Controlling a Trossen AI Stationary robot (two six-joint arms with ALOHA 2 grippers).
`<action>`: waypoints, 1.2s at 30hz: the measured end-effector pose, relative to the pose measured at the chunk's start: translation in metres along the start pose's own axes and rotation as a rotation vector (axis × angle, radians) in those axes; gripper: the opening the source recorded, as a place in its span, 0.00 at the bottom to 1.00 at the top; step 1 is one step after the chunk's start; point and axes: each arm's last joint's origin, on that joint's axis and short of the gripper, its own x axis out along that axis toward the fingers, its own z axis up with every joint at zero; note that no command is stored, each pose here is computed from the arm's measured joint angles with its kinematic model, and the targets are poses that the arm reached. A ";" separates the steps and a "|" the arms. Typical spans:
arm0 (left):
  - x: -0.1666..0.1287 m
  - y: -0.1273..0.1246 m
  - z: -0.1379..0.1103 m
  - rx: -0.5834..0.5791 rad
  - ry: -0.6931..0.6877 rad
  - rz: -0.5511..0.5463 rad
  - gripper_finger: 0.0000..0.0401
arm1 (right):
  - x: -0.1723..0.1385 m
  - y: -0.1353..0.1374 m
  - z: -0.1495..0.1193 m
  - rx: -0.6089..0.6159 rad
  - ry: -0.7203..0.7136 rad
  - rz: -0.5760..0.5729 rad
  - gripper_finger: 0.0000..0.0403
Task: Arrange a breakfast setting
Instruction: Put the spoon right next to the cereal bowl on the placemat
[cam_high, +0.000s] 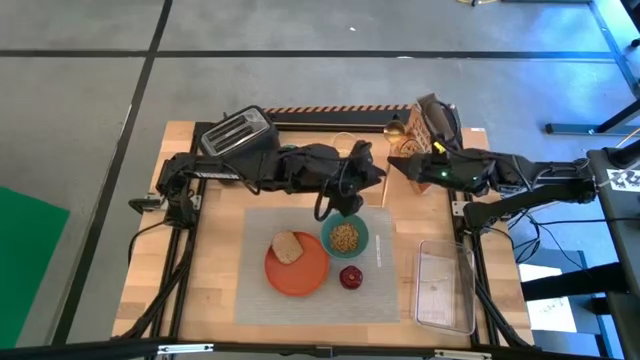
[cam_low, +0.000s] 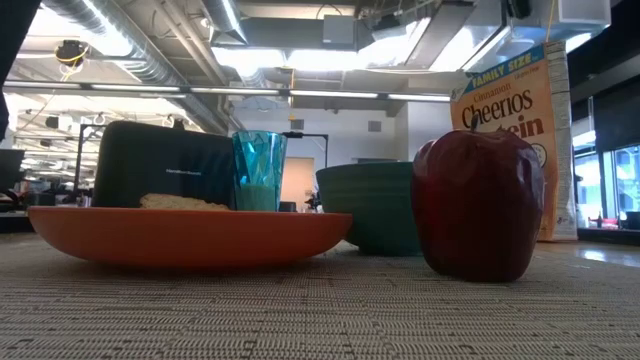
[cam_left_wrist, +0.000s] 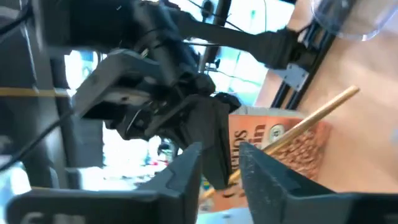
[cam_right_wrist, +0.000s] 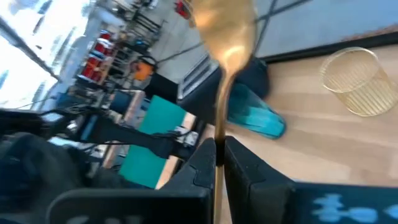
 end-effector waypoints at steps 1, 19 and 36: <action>0.000 -0.001 -0.001 -0.040 0.006 -0.010 0.28 | 0.000 -0.002 0.000 -0.010 0.003 -0.019 0.02; -0.048 0.025 -0.065 -0.617 0.262 -0.059 0.43 | 0.027 -0.030 -0.075 -0.019 0.270 -0.253 0.02; -0.095 0.052 -0.112 -0.815 0.273 -0.033 0.42 | 0.023 -0.088 -0.175 0.081 0.337 -0.488 0.01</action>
